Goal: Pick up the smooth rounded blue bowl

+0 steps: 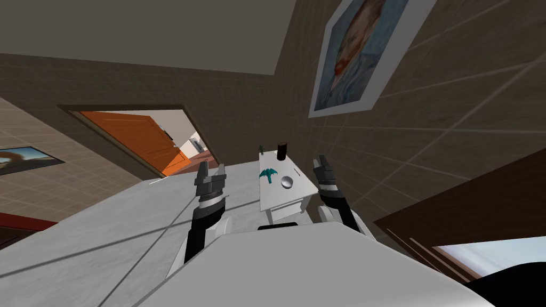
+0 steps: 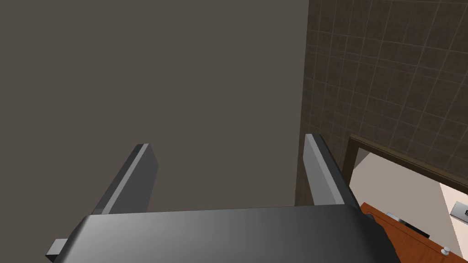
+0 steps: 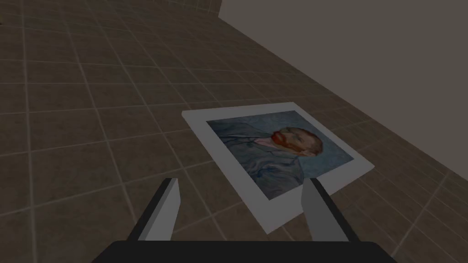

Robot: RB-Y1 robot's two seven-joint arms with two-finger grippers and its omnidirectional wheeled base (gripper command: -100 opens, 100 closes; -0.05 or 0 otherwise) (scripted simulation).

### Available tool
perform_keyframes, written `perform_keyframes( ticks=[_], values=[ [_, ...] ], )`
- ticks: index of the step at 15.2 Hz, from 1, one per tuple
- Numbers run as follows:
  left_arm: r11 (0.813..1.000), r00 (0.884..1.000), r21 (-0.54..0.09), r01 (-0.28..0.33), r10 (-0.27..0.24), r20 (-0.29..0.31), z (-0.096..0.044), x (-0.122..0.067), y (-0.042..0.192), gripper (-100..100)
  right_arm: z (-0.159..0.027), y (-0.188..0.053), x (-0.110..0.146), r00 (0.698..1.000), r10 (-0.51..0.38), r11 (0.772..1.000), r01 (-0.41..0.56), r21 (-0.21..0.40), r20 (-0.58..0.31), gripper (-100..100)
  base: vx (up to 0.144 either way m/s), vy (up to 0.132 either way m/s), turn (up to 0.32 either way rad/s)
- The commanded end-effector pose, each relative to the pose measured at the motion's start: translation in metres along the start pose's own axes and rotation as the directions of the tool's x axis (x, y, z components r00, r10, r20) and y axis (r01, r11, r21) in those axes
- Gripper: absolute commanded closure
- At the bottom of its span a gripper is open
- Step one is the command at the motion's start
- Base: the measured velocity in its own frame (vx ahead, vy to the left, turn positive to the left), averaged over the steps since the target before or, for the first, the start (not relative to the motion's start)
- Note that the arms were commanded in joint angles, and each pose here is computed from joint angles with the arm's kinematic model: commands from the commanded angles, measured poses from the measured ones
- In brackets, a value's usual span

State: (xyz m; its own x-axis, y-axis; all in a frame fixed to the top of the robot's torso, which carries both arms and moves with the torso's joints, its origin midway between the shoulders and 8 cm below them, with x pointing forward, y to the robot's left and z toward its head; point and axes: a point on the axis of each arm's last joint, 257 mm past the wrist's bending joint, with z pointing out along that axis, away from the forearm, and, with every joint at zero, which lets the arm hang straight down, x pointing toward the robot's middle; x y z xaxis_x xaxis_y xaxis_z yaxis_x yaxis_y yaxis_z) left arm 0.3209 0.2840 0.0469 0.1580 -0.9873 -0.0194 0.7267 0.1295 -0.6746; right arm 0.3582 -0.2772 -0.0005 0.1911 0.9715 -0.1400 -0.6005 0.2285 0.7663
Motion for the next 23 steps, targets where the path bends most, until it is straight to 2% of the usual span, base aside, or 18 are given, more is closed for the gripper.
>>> perform_keyframes(
  ticks=[1, 8, 11, 12, 13, 14, 15, 16, 17, 18, 19, 20, 21, 22, 23],
  values=[
    [1.0, 1.0, 0.0, 0.0, 0.0, 0.0, 0.0, 0.0, 0.0, 0, -0.002, -0.005, 0.005, 0.999, -0.018, 1.0, 0.019, 0.006, -0.036, -100, -0.035, 0.013, 0.052],
    [1.0, 1.0, 0.0, 0.0, 0.0, 0.0, 0.0, 0.0, 0.0, 0, -0.014, -0.035, 0.026, 0.98, -0.093, 0.994, 0.101, 0.036, -0.177, -100, -0.073, 0.055, 0.092],
    [1.0, 1.0, 0.0, 0.0, 0.0, 0.0, 0.0, 0.0, 0.0, 0, -0.026, -0.057, 0.038, 0.955, -0.14, 0.986, 0.159, 0.054, -0.262, -100, -0.036, 0.096, 0.11],
    [1.0, 1.0, 0.0, 0.0, 0.0, 0.0, 0.0, 0.0, 0.0, 0, -0.026, -0.057, 0.038, 0.953, -0.143, 0.985, 0.163, 0.052, -0.268, -100, -0.039, 0.092, 0.093],
    [1.0, 1.0, 0.0, 0.0, 0.0, 0.0, 0.0, 0.0, 0.0, 0, -0.033, -0.07, 0.044, 0.936, -0.166, 0.979, 0.194, 0.061, -0.31, -100, -0.037, 0.09, 0.157],
    [1.0, 1.0, 0.0, 0.0, 0.0, 0.0, 0.0, 0.0, 0.0, 0, -0.034, -0.07, 0.044, 0.933, -0.17, 0.978, 0.198, 0.059, -0.317, -100, -0.029, 0.081, 0.153],
    [1.0, 1.0, 0.0, 0.0, 0.0, 0.0, 0.0, 0.0, 0.0, 0, -0.042, -0.084, 0.049, 0.911, -0.195, 0.97, 0.234, 0.065, -0.363, -100, -0.029, 0.095, 0.177],
    [1.0, 1.0, 0.0, 0.0, 0.0, 0.0, 0.0, 0.0, 0.0, 0, -0.042, -0.084, 0.049, 0.908, -0.198, 0.969, 0.237, 0.063, -0.368, -100, -0.025, 0.094, 0.122],
    [1.0, 1.0, 0.0, 0.0, 0.0, 0.0, 0.0, 0.0, 0.0, 0, -0.051, -0.097, 0.054, 0.884, -0.223, 0.96, 0.272, 0.065, -0.411, -100, -0.021, 0.108, 0.152],
    [1.0, 1.0, 0.0, 0.0, 0.0, 0.0, 0.0, 0.0, 0.0, 0, -0.052, -0.099, 0.053, 0.878, -0.227, 0.958, 0.279, 0.065, -0.421, -100, -0.018, 0.106, 0.127],
    [1.0, 1.0, 0.0, 0.0, 0.0, 0.0, 0.0, 0.0, 0.0, 0, -0.06, -0.111, 0.057, 0.85, -0.252, 0.948, 0.314, 0.06, -0.462, -100, -0.025, 0.12, 0.16],
    [1.0, 1.0, 0.0, 0.0, 0.0, 0.0, 0.0, 0.0, 0.0, 0, -0.063, -0.115, 0.056, 0.843, -0.257, 0.944, 0.323, 0.063, -0.473, -100, -0.022, 0.108, 0.145],
    [1.0, 1.0, 0.0, 0.0, 0.0, 0.0, 0.0, 0.0, 0.0, 0, -0.071, -0.125, 0.06, 0.812, -0.281, 0.933, 0.356, 0.053, -0.512, -100, -0.023, 0.101, 0.17],
    [1.0, 1.0, 0.0, 0.0, 0.0, 0.0, 0.0, 0.0, 0.0, 0, -0.074, -0.131, 0.057, 0.801, -0.286, 0.928, 0.369, 0.058, -0.526, -100, -0.022, 0.107, 0.158],
    [1.0, 1.0, 0.0, 0.0, 0.0, 0.0, 0.0, 0.0, 0.0, 0, -0.081, -0.138, 0.061, 0.767, -0.311, 0.916, 0.4, 0.039, -0.561, -100, -0.009, 0.123, 0.207]
  ],
)
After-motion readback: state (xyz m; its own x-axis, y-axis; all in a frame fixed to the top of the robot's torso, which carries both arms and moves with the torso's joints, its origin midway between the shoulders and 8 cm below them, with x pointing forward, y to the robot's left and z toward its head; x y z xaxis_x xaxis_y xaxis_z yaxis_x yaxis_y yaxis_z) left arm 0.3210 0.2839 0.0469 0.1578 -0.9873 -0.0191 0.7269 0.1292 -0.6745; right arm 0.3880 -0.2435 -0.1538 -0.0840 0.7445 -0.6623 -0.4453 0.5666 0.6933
